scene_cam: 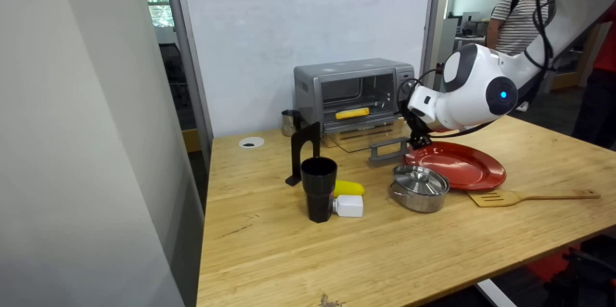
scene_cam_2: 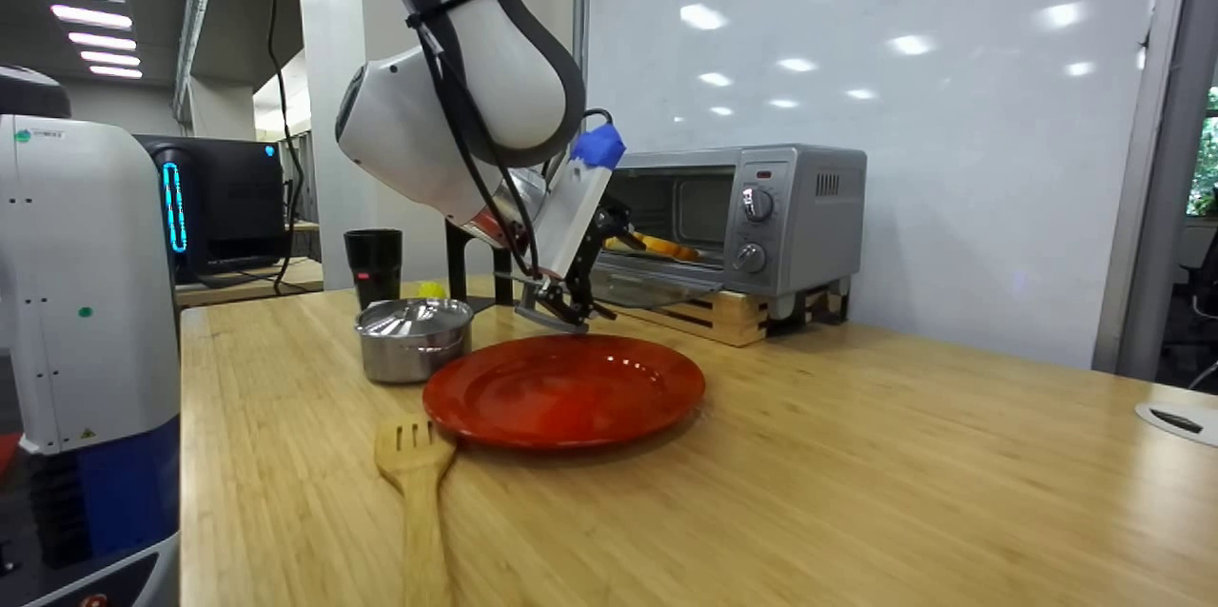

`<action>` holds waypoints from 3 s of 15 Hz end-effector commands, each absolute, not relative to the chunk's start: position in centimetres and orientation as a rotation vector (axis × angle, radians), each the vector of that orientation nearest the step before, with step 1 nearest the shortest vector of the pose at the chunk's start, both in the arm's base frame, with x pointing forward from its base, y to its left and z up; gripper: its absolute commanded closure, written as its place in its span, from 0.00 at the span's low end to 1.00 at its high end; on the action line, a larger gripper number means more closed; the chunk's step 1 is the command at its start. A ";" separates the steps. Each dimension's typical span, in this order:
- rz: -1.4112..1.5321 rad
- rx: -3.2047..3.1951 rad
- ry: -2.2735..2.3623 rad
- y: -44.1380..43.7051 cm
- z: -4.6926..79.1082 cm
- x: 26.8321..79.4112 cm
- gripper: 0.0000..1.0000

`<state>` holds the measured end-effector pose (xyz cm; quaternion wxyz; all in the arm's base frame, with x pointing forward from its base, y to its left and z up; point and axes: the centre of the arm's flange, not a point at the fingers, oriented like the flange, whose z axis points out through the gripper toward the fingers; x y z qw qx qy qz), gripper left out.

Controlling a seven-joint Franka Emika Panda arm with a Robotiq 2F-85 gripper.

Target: Open the oven door, pick up the slice of bread from the red plate using the wooden spatula and put it in the oven, close the oven door

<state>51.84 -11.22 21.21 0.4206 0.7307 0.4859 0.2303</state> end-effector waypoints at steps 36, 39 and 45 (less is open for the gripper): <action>0.693 1.673 1.073 -19.7 32.0 58.7 0.00; 0.709 1.690 1.085 -21.0 32.9 59.8 0.00; 0.730 1.707 1.098 -22.9 34.0 62.3 0.00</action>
